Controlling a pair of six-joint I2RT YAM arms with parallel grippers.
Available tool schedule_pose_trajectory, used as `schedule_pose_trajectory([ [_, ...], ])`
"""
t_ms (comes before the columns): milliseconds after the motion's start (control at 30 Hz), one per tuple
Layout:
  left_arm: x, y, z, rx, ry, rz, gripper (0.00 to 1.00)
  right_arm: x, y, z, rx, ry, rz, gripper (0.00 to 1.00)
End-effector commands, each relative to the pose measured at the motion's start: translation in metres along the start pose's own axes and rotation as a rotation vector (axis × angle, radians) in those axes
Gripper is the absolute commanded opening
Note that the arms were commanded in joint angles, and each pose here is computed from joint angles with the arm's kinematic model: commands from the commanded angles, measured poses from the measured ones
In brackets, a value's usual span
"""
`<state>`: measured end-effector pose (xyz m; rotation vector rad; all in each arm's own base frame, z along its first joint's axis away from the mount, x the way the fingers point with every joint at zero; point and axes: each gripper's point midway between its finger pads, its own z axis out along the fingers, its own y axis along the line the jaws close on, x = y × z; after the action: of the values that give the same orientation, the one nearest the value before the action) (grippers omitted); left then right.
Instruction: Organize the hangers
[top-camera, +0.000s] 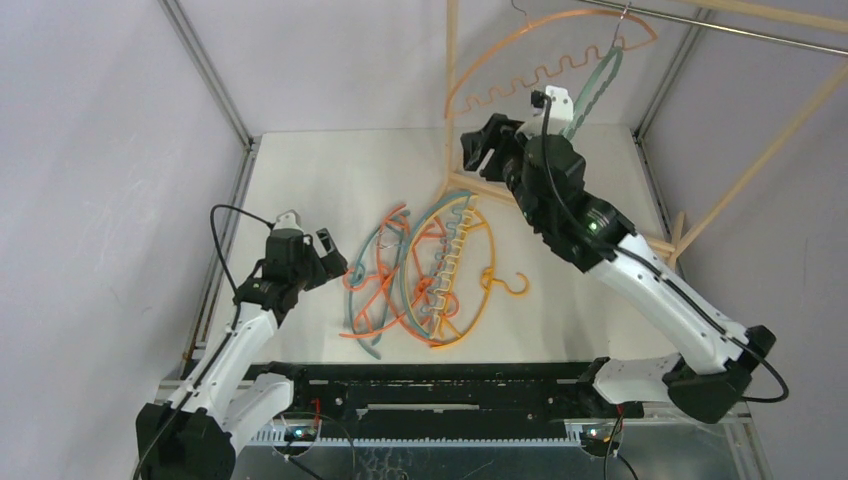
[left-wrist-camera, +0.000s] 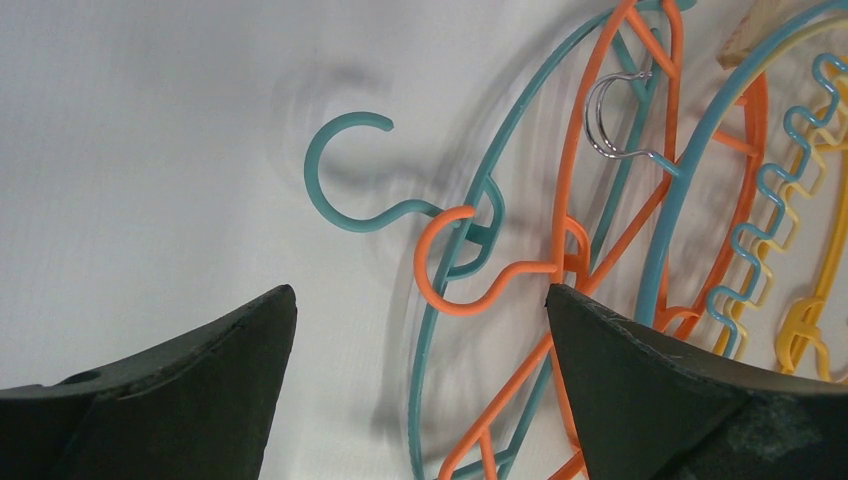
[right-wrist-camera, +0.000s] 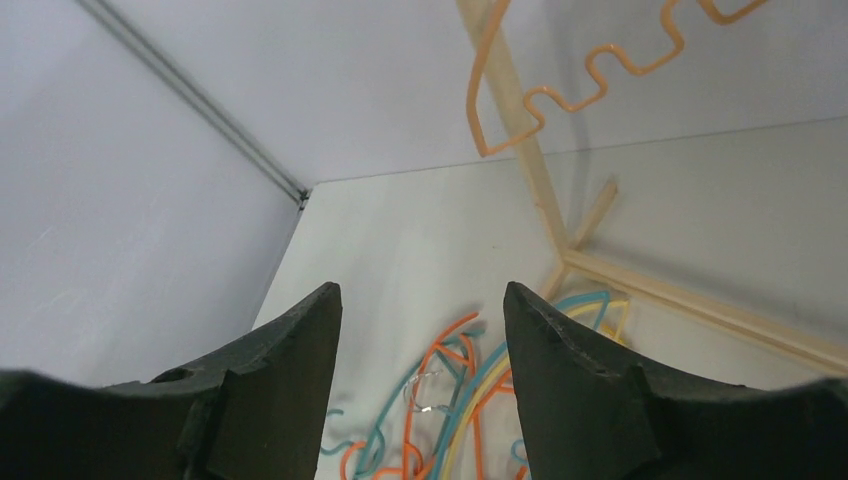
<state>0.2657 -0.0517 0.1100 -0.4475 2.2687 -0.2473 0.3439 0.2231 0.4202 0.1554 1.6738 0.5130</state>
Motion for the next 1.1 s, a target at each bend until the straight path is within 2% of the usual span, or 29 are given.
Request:
schedule_pose_trajectory([
  [0, -0.011, -0.007, -0.004, 0.044, -0.055, -0.023, 0.99, 0.002, 0.011, -0.038, -0.040, -0.002, -0.092, 0.68],
  [167, -0.009, -0.006, -0.006, 0.048, -0.057, -0.025, 1.00, 0.054, 0.032, -0.071, -0.178, 0.182, -0.222, 0.68],
  [433, -0.007, -0.008, -0.004, 0.060, -0.056, -0.038, 0.99, 0.213, 0.035, -0.092, -0.341, 0.653, -0.323, 0.64],
  [600, -0.008, -0.009, -0.002, 0.059, -0.049, -0.029, 0.99, 0.295, 0.048, -0.095, -0.404, 0.864, -0.344, 0.62],
  [800, -0.010, -0.010, -0.004, 0.059, -0.049, -0.023, 0.99, 0.357, 0.049, -0.074, -0.349, 0.960, -0.340, 0.59],
  [1067, 0.003, -0.002, -0.003, 0.044, -0.027, -0.028, 0.99, 0.384, 0.057, -0.053, -0.310, 1.002, -0.375, 0.54],
])
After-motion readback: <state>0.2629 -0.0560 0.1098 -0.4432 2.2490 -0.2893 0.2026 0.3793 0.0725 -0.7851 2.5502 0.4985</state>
